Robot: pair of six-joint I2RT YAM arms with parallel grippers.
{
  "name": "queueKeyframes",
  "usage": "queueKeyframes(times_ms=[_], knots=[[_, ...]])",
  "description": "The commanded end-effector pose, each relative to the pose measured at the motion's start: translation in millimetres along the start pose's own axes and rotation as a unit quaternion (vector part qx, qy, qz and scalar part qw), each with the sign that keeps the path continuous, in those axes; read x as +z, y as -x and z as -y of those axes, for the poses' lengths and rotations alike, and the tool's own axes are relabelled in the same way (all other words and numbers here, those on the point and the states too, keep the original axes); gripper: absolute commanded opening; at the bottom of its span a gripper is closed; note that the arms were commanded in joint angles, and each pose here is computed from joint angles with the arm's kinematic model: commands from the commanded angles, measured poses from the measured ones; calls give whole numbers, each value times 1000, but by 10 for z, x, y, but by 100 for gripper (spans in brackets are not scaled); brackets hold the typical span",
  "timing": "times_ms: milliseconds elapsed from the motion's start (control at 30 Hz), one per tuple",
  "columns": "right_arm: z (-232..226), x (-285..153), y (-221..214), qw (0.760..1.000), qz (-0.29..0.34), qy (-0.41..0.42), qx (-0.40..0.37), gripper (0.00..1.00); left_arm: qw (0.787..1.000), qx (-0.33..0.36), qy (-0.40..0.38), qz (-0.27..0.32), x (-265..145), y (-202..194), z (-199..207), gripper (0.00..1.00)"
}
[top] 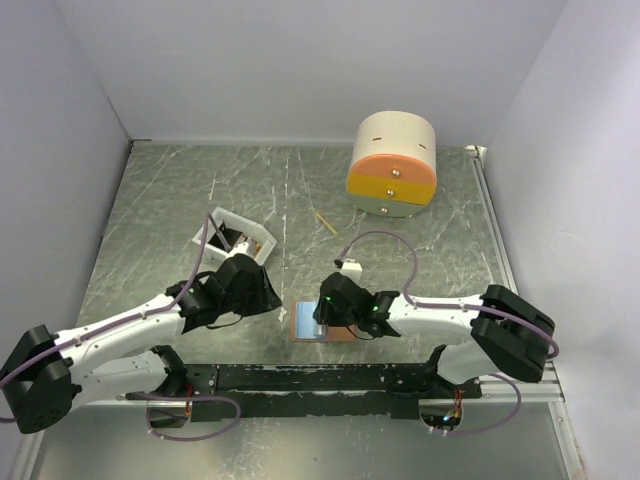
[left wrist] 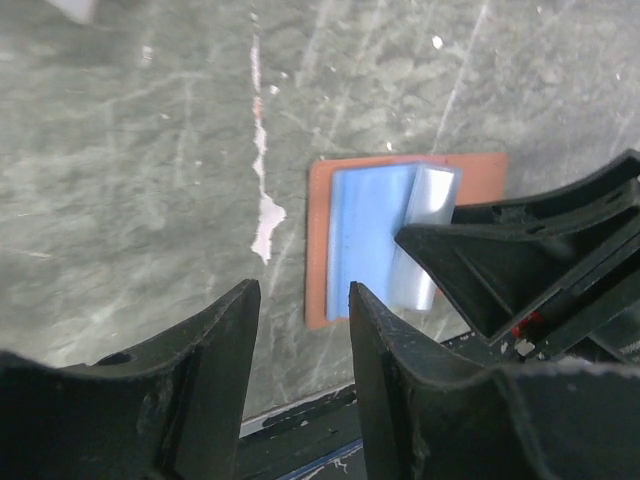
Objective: Put the credit cards into the card holder
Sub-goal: Open the card holder at the center of the board.
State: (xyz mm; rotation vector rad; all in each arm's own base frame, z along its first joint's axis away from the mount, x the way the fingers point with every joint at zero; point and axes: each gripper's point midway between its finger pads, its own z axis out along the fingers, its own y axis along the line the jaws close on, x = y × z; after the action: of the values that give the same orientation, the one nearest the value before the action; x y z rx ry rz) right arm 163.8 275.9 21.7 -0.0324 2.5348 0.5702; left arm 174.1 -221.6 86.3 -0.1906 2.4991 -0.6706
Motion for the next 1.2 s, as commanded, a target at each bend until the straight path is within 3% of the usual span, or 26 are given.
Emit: queueKeyframes(times_ms=[0, 100, 200, 333, 467, 767, 1033, 1167], knots=[[-176, -33, 106, 996, 19, 81, 45, 35, 995, 2, -98, -24, 77, -74, 372, 51], [-127, -25, 76, 995, 11, 82, 51, 34, 994, 1, -104, -38, 148, -112, 432, 51], [-87, -52, 116, 998, 12, 54, 39, 45, 996, -6, -85, -39, 165, -102, 387, 52], [-70, -138, 223, 999, 22, 12, 21, 59, 998, -22, -49, 15, 29, 94, 239, 54], [-54, -139, 217, 999, 13, -31, -5, 65, 996, -26, -27, 76, -220, 339, 128, 55], [-139, -41, 140, 993, -5, -97, -62, 65, 990, -34, -23, 134, -569, 547, 27, 56], [-82, 109, 2, 986, -23, -137, -90, 65, 991, -33, -16, 128, -539, 509, -11, 56], [-48, 128, -4, 985, -20, -144, -93, 58, 991, -31, -14, 126, -529, 494, -24, 56]])
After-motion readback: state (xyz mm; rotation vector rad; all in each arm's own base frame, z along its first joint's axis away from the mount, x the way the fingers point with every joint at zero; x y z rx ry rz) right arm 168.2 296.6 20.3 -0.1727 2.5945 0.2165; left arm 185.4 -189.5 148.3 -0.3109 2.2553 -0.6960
